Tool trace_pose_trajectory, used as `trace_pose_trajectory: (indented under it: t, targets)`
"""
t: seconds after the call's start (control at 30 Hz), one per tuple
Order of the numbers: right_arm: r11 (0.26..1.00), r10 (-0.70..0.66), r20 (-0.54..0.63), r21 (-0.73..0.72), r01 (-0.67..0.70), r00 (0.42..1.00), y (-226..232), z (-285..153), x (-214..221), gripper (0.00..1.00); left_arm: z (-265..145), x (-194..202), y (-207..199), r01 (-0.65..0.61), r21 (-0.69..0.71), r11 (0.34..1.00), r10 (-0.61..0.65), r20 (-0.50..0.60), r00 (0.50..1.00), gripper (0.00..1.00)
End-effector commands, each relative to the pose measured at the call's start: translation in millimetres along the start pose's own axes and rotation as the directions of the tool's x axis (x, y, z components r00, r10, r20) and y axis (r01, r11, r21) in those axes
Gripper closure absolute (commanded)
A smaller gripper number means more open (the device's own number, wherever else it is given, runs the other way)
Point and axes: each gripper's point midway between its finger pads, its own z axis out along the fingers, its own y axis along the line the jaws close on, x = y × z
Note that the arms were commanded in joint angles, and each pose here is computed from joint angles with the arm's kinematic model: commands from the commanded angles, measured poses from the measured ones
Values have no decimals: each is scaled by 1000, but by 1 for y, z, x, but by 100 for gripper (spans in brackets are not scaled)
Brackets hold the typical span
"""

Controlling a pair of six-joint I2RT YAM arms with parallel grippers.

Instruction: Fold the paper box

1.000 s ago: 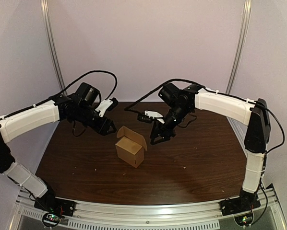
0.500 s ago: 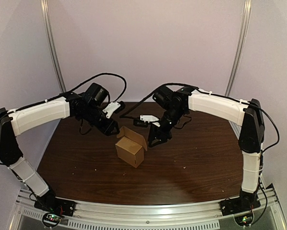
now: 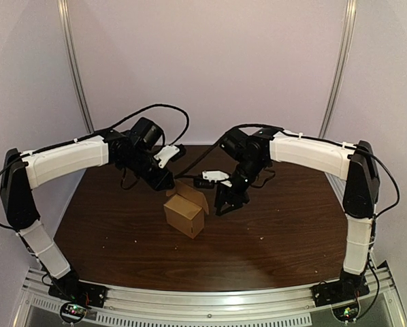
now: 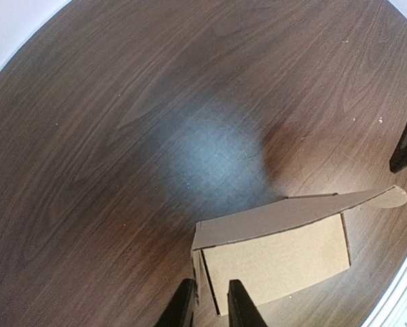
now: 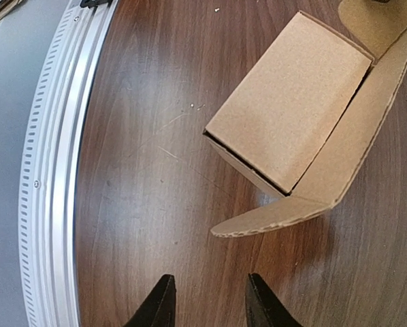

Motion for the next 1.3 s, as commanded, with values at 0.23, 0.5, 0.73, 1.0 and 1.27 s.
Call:
trace_pose_trajectory:
  t: [0.23, 0.5, 0.73, 1.0, 1.27]
  targets:
    - [970, -163, 47, 190, 151, 985, -29, -12, -29, 77, 1, -12, -5, -23, 1, 1000, 23, 25, 999, 96]
    - [966, -206, 25, 166, 199, 978, -17, -5, -33, 79, 2, -13, -10, -8, 13, 1000, 8, 24, 1000, 100]
    - [966, -199, 15, 169, 193, 980, -9, 2, -35, 74, 6, -9, -16, -3, 27, 1000, 3, 11, 1000, 100]
    - [981, -84, 13, 179, 80, 996, -3, 10, -36, 71, 7, -1, -20, 11, 35, 999, -11, -10, 1000, 100]
    - [982, -102, -32, 156, 106, 994, 13, 17, -25, 65, 6, 7, -19, -1, 33, 999, 2, -25, 1000, 100]
